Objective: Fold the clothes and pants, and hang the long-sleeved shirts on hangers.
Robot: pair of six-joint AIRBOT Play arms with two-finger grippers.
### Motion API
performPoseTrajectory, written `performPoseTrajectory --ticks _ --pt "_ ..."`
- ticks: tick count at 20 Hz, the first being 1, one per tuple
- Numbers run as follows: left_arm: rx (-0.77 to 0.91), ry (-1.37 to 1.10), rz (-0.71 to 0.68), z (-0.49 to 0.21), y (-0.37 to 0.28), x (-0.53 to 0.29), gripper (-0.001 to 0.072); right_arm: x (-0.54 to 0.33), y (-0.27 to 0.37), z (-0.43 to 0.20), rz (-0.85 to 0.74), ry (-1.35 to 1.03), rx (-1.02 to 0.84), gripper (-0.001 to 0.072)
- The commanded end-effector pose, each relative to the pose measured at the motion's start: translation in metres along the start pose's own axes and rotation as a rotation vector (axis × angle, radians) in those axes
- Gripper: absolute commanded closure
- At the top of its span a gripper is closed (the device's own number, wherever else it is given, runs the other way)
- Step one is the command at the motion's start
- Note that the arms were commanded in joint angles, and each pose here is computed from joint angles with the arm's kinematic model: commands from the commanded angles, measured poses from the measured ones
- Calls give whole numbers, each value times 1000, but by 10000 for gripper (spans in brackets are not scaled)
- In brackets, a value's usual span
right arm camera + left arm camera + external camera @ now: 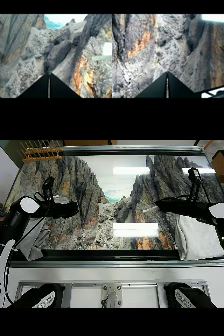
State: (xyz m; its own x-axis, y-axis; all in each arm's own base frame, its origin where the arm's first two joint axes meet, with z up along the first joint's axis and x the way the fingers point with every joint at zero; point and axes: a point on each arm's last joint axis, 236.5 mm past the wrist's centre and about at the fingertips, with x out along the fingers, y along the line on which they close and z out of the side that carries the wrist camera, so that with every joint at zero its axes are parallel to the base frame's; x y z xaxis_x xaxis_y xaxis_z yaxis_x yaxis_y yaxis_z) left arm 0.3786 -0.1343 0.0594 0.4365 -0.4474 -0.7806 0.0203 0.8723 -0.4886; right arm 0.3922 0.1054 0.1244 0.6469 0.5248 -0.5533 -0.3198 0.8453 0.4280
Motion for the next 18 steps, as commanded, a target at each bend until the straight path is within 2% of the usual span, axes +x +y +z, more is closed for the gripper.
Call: performPoseTrajectory --ticks 1,9,10,11,13,16,18 --pt "-1 0 1 0 1 0 700 0 0 0 1 0 0 676" --pt "12 -30 3 7 1 0 697 0 0 0 0 0 0 676" --pt "83 -74 24 21 6 -5 423 0 0 0 0 0 0 676" --pt "158 -107 59 36 14 -11 7 0 0 0 1 0 0 676" --pt "241 -139 225 68 55 -24 16 0 0 0 1 0 0 676" --pt "354 -54 525 96 138 -27 16 0 0 0 1 0 0 676" --pt "372 5 647 105 181 -15 16 0 0 0 1 0 0 676"
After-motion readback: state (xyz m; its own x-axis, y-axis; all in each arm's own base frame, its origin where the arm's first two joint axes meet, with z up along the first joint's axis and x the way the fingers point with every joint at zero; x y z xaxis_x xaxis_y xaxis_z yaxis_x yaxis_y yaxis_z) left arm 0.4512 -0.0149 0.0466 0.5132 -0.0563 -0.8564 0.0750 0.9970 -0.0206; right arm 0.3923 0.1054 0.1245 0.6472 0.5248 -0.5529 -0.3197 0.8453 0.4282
